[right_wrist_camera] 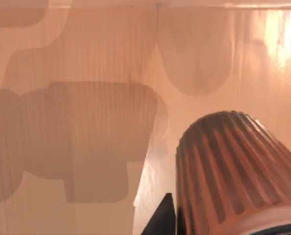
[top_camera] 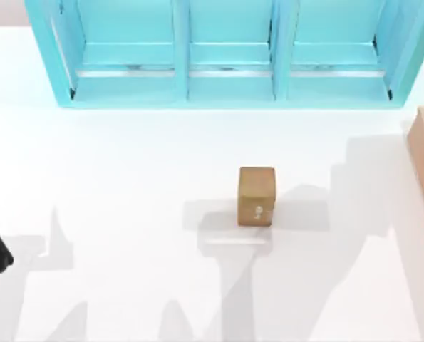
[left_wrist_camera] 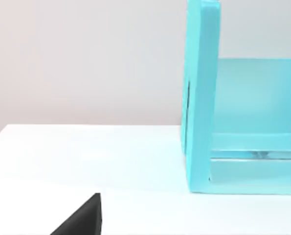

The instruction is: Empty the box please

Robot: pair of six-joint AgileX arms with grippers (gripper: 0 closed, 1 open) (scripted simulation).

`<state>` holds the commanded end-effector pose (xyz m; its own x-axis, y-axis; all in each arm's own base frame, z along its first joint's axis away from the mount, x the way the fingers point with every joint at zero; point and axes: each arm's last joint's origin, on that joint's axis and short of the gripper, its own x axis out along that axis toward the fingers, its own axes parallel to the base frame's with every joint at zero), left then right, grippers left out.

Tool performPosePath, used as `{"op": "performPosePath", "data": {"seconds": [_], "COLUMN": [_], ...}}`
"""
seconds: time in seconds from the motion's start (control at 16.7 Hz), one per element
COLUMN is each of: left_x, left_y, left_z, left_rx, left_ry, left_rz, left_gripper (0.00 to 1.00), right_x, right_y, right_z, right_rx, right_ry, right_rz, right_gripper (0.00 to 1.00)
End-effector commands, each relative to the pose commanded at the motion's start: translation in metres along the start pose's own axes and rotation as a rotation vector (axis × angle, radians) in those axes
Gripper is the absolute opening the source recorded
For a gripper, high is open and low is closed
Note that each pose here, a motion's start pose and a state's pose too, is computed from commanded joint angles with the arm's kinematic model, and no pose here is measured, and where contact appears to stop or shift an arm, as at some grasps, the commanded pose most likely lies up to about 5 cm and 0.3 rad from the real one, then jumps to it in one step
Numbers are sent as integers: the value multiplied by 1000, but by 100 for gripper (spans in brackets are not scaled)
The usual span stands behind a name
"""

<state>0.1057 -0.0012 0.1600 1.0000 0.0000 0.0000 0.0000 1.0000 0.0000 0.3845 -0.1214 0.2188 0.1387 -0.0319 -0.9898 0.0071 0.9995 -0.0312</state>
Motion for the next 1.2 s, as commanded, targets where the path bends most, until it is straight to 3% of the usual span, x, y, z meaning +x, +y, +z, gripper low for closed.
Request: {"op": "performPosePath", "data": {"seconds": [0.48,0.9,1.2], "left_x": [0,0,0], "left_y": [0,0,0], "left_z": [0,0,0], "left_rx": [0,0,0], "left_ry": [0,0,0], "left_rz": [0,0,0], "left_gripper": [100,100,100], "right_x": [-69,-71,-62], "right_y": [-14,-16,42], "right_z": [-13,-16,-4], "right_rx": [8,3,3], "right_ry": [107,140,139], "right_rz": [22,32,30], "right_gripper": [0,0,0]}}
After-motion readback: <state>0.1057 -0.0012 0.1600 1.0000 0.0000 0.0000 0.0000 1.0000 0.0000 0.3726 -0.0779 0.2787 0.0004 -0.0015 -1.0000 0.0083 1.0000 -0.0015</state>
